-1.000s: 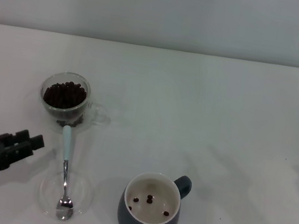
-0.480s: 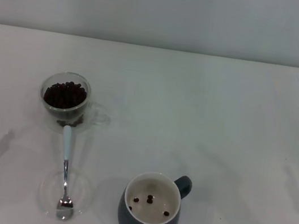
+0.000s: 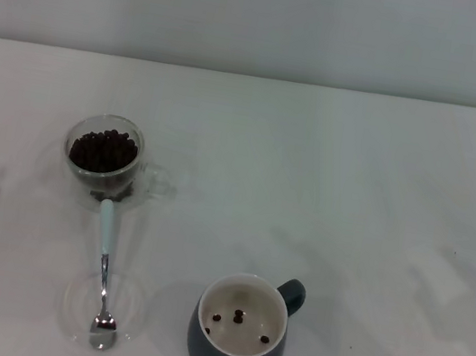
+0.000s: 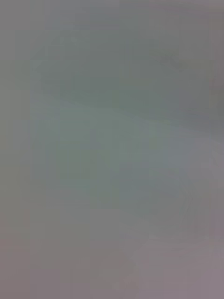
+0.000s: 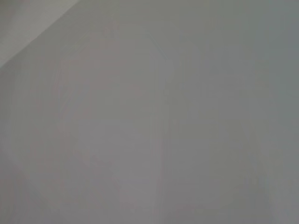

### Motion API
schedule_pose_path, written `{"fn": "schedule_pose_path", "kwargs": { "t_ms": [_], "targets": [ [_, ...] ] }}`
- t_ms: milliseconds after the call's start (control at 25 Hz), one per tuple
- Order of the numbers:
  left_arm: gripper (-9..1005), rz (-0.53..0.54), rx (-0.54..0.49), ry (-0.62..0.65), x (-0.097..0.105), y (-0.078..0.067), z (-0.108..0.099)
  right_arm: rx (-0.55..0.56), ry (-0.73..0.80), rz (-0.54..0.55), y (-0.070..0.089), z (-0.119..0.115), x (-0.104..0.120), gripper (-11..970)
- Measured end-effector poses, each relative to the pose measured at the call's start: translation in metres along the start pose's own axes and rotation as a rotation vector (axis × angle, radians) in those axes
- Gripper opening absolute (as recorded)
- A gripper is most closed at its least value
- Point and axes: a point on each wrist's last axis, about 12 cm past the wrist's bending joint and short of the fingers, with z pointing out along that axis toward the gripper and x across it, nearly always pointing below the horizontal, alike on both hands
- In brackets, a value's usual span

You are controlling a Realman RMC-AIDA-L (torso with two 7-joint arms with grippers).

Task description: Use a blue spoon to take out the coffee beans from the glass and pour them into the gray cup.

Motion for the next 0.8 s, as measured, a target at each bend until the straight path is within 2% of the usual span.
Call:
{"fn": "schedule_pose_path", "kwargs": {
  "t_ms": [200, 440, 680, 800],
  "targets": [
    [534, 0.068, -0.060, -0.074, 0.000, -0.003, 0.016, 0.012, 0.048, -0.034, -0.002, 0.002, 0.006, 577],
    [535, 0.116, -0.111, -0.130, 0.002, -0.012, 0.034, 0.055, 0.004, -0.202, -0.009, 0.014, 0.004, 575],
    [535, 0.102, -0.199, -0.199, -0.005, -0.005, 0.037, 0.109, -0.022, -0.257, -0.018, 0.019, 0.001, 574],
    [535, 0.154, -0.236, -0.214, -0.006, -0.004, 0.037, 0.143, -0.005, -0.269, -0.025, 0.020, 0.002, 574]
  ]
}}
